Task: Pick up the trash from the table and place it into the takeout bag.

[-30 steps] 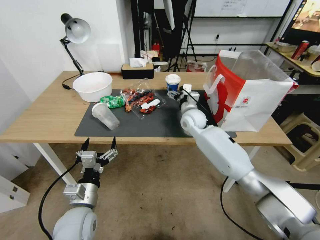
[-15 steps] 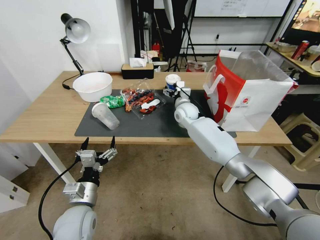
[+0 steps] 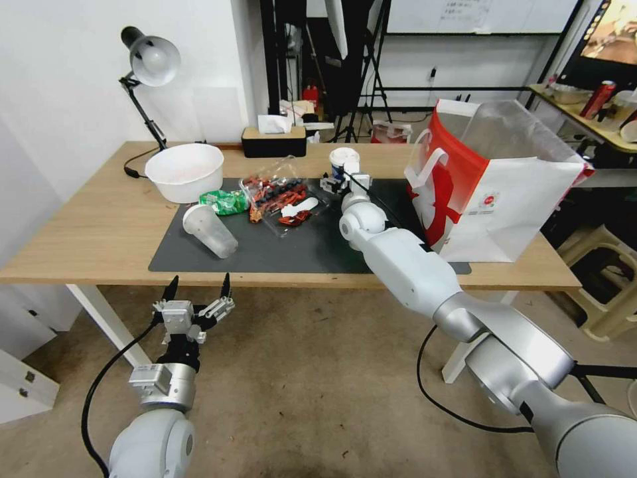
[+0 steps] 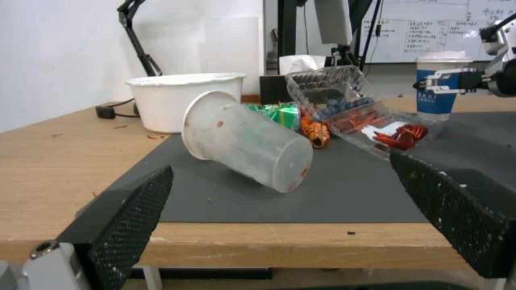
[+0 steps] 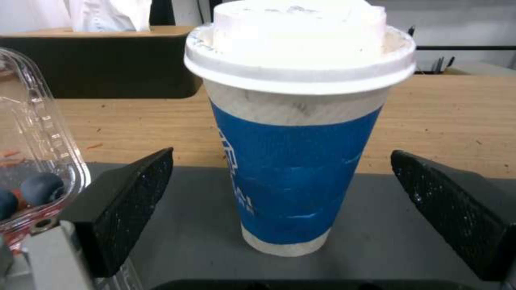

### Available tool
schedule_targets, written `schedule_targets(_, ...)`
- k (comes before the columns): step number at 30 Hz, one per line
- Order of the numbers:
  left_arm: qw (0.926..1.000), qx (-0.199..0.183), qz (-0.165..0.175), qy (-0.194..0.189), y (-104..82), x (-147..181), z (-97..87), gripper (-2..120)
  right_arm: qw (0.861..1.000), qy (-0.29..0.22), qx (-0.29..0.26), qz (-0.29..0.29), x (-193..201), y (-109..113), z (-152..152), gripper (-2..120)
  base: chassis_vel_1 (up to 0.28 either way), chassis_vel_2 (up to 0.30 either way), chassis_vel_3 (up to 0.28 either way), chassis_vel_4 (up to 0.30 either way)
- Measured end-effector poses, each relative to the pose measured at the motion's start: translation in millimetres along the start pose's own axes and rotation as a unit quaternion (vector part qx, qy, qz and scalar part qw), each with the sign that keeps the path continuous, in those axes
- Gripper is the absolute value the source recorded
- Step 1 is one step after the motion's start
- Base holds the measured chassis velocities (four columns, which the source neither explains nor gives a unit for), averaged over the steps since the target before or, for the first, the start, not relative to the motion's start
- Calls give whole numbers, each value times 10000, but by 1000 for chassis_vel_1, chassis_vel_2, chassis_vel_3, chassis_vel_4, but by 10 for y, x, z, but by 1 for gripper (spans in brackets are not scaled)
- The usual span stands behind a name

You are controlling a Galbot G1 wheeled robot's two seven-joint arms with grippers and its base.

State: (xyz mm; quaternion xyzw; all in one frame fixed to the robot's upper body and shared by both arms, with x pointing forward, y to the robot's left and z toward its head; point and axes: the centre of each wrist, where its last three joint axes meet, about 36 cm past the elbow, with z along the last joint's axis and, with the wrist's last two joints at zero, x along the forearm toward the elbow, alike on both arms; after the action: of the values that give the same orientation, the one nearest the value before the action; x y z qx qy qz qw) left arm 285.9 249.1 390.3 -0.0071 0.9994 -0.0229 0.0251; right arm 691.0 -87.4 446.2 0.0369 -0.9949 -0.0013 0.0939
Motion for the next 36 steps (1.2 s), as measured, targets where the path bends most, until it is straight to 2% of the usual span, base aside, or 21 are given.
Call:
schedule_targets(9,10000,6,13,11,-5,-4,25,100,10000,-5,36,7,-88,-4,1,99,0,0,0,0)
schedule_targets(12,10000,10,18,12,-11,-4,31,100,10000,9,48,4,-116,-6,16,92,0,0,0,0)
schedule_targets(15,10000,4,23,15,-11,-1,38,100,10000,29,66,12,-148,-25,35,80,0,0,0,0)
schedule_targets(18,10000,-4,28,19,-8,1,42,100,10000,38,71,11,-157,-36,47,74,0,0,0,0)
schedule_targets(19,10000,-10,31,20,-6,2,46,100,10000,46,73,15,-160,-45,55,68,0,0,0,0)
schedule_targets(20,10000,-10,31,20,-6,2,46,100,10000,46,73,15,-160,-45,55,68,0,0,0,0)
schedule_targets(23,10000,-11,39,26,-9,3,53,100,10000,45,72,20,-160,-54,60,55,0,0,0,0)
schedule_targets(25,10000,-13,42,28,-10,4,55,100,10000,45,72,18,-157,-56,64,52,0,0,0,0)
schedule_targets(26,10000,-13,49,30,-13,4,58,100,10000,39,68,11,-151,-55,67,44,0,0,0,0)
schedule_targets(29,10000,-14,53,34,-16,4,63,100,10000,29,55,4,-142,-53,64,38,0,0,0,0)
schedule_targets(31,10000,-16,53,37,-16,4,71,100,10000,11,28,-3,-118,-44,53,26,0,0,0,0)
schedule_targets(32,10000,-16,53,37,-16,4,71,100,10000,11,28,-3,-118,-44,53,26,0,0,0,0)
schedule_targets(36,10000,-42,58,16,-7,9,89,100,9999,-79,-141,-6,1,-30,-125,8,0,0,0,0)
